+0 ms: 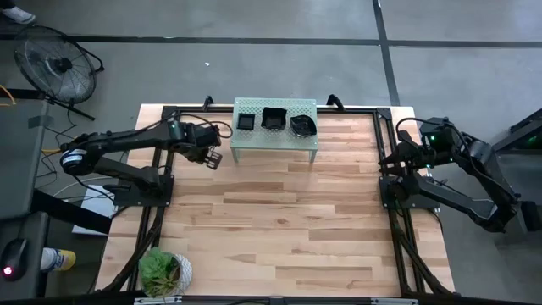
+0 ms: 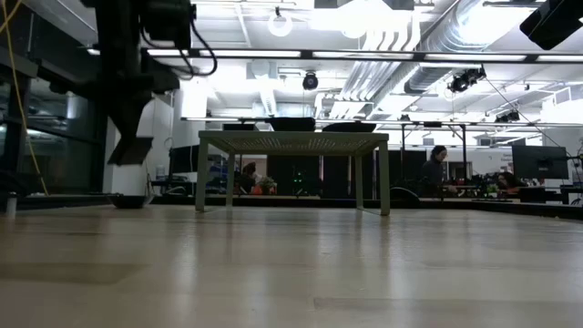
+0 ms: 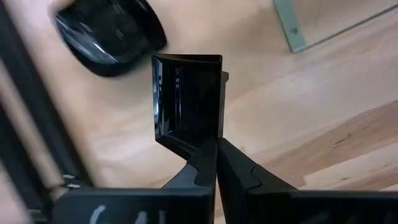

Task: Pick & Place Mini shaped plates
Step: Stack the square shaped plate on top of the square shaped plate on the shelf

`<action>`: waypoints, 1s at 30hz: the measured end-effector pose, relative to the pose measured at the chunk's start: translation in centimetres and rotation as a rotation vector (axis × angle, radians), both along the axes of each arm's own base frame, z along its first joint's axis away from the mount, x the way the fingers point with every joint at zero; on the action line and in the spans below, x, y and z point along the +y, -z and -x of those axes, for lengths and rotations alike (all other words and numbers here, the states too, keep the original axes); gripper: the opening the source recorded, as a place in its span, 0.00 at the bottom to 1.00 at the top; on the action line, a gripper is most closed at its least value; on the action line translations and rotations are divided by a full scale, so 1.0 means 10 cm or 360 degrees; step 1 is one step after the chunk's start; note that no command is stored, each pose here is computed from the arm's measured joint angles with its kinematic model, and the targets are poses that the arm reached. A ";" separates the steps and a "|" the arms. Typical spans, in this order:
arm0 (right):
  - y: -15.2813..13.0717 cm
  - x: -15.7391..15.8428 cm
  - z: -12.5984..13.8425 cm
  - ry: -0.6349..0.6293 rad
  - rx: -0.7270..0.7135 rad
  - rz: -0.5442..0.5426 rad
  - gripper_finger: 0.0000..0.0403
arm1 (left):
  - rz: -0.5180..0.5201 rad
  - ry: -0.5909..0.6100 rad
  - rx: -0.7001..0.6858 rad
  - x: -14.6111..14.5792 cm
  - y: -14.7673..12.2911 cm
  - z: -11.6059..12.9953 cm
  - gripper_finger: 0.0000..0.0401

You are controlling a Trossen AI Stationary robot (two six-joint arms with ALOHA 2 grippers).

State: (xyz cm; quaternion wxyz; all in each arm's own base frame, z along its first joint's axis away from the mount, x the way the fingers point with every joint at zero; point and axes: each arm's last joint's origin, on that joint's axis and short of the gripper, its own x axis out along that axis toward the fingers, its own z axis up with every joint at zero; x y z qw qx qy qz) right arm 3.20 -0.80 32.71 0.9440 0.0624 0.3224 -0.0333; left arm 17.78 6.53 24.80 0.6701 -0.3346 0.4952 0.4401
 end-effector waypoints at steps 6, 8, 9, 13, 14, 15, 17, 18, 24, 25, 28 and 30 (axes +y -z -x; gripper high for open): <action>0.00 0.00 0.00 0.0000 0.0000 0.0000 0.26 | -0.0157 0.0276 0.0042 0.03 -0.35 -0.03 0.00; 0.00 0.00 0.00 0.0000 0.0000 0.0000 0.26 | -0.0233 0.0401 0.0031 0.04 -0.47 -0.05 0.00; 0.00 0.00 0.00 0.0000 0.0000 0.0000 0.26 | -0.0277 0.0466 0.0031 0.05 -0.53 -0.06 0.00; 0.00 0.00 0.00 0.0000 0.0000 0.0000 0.26 | -0.0446 0.0733 0.0050 0.07 -0.75 -0.09 0.00; 0.00 0.00 0.00 0.0000 0.0000 0.0000 0.26 | -0.0484 0.0791 0.0056 0.07 -0.80 -0.10 0.00; 0.00 0.00 0.00 0.0000 0.0000 0.0000 0.26 | -0.0522 0.0848 0.0061 0.07 -0.84 -0.10 0.00; 0.00 0.00 0.00 0.0000 0.0000 0.0000 0.26 | -0.0583 0.0966 0.0072 0.08 -0.92 -0.11 0.00; 0.00 0.00 0.00 0.0000 0.0000 0.0000 0.26 | -0.0615 0.1029 0.0078 0.08 -0.96 -0.12 0.00; 0.00 0.00 0.00 0.0000 0.0000 0.0000 0.26 | -0.0819 0.1248 0.0069 0.11 -1.08 -0.19 0.00; 0.00 0.00 0.00 0.0000 0.0000 0.0000 0.26 | -0.0851 0.1274 0.0085 0.11 -1.09 -0.20 0.00; 0.00 0.00 0.00 0.0000 0.0000 0.0000 0.26 | -0.0934 0.1320 0.0126 0.14 -1.09 -0.26 0.00; 0.00 0.00 0.00 0.0000 0.0000 0.0000 0.26 | -0.0968 0.1331 0.0166 0.17 -1.07 -0.33 0.00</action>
